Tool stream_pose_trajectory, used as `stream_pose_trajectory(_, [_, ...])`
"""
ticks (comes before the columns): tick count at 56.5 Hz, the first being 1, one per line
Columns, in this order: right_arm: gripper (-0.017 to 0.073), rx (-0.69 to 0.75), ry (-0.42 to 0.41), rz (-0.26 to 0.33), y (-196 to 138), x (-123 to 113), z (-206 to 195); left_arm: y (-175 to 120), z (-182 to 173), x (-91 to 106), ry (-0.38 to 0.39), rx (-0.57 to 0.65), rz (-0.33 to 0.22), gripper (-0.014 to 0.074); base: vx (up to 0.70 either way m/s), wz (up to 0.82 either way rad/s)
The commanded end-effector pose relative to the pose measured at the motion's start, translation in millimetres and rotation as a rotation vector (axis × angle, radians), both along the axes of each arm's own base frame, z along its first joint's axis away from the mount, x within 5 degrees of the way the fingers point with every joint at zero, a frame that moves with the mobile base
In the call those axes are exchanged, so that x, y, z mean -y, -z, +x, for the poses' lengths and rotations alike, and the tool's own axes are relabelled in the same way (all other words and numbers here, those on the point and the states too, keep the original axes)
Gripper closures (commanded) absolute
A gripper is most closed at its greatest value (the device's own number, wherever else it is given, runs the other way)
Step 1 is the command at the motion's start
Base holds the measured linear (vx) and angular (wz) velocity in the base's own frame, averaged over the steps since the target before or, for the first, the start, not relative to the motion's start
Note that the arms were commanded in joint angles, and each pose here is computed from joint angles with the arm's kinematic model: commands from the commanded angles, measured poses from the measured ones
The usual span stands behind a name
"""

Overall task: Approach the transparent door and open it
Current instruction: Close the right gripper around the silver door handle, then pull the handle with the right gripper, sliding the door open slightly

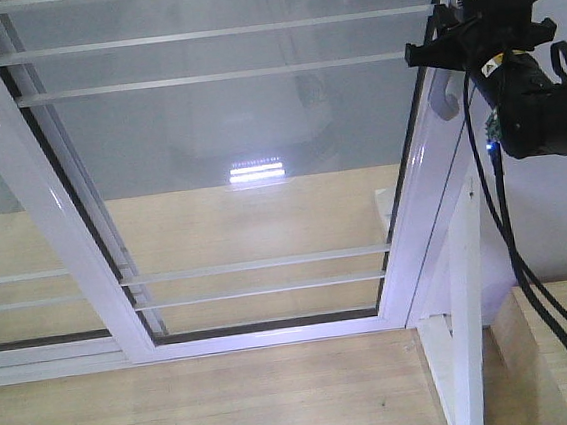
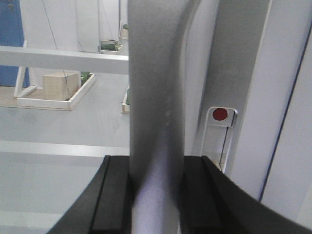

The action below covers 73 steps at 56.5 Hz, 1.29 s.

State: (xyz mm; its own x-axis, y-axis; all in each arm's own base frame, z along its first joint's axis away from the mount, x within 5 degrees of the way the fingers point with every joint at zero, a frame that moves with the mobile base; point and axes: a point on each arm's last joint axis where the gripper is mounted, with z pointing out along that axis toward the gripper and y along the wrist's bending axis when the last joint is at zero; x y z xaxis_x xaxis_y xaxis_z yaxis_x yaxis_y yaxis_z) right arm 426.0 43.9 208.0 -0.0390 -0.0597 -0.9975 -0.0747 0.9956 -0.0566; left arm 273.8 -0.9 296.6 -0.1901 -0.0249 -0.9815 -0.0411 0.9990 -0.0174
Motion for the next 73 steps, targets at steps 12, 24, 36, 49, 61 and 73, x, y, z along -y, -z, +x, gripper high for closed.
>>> stream_pose_trajectory(12, [0.0565,0.183,-0.153,-0.048,-41,-39,-7,-24,0,-1.7,-0.015,0.115,-0.001,0.0008,0.0,0.0])
stream_pose_trajectory(24, [0.0565,0.165,-0.223,-0.059,-38,-66,-14,-21,-1,-1.2,-0.009,0.089,-0.003,0.0008,0.0,0.0])
stream_pose_trajectory(36, [0.0565,0.165,-0.261,-0.064,-38,-79,-17,-21,-1,-1.2,-0.01,0.09,-0.002,0.0008,0.0,0.0])
stream_pose_trajectory(49, [0.0565,0.171,-0.306,-0.075,-38,-93,-22,-21,-1,-1.2,-0.01,0.09,-0.002,0.0008,0.0,0.0])
stream_pose_trajectory(61, [0.0565,0.184,-0.348,-0.073,-39,-109,-27,-21,-1,-1.2,-0.009,0.089,-0.002,0.0008,0.0,0.0])
stream_pose_trajectory(73, [0.0565,0.194,-0.394,-0.084,-40,-122,-33,-21,-1,-1.2,-0.01,0.09,-0.002,0.0008,0.0,0.01])
